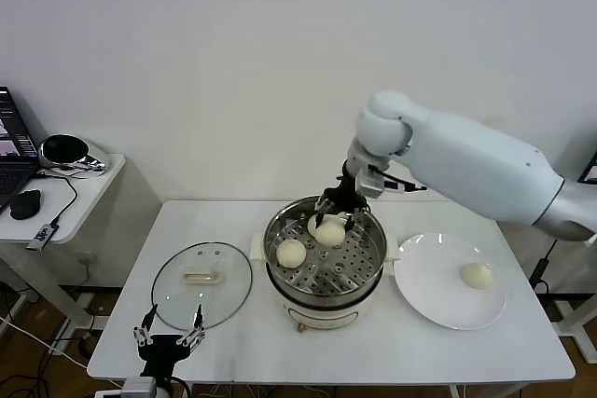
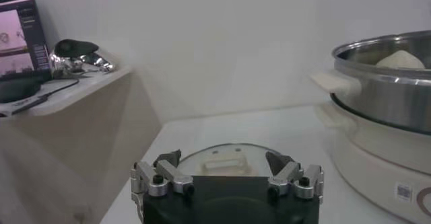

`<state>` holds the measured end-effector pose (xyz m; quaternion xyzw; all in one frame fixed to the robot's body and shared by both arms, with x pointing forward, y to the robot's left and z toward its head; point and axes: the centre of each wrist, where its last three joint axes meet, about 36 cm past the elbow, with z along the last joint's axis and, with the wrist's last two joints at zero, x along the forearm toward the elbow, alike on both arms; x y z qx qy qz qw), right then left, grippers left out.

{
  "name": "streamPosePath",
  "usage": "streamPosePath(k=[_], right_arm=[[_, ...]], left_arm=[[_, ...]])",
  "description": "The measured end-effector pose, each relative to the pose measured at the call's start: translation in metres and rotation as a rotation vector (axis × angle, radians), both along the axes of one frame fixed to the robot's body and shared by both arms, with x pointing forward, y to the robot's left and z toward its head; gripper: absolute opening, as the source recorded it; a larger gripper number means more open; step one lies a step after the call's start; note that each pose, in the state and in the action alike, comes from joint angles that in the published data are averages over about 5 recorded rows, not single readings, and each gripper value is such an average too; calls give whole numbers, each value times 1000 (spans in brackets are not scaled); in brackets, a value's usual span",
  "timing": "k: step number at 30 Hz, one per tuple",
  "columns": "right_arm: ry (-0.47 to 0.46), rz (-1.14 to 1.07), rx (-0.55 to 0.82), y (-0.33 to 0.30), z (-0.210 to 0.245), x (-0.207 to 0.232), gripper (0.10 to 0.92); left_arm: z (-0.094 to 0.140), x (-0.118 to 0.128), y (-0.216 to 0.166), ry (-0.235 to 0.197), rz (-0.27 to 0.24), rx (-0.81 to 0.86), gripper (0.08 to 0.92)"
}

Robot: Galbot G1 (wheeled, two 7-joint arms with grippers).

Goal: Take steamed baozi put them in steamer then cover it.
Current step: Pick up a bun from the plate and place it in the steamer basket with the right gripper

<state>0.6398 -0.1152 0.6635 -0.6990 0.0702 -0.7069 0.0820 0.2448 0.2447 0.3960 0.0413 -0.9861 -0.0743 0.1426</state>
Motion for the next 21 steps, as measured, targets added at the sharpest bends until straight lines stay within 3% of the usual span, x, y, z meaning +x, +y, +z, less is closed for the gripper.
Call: streamPosePath(k=[21], right_arm=[[40,201,-65,46,-55,-23,577]], left_arm=[[0,3,1,-10,6,-24,823]])
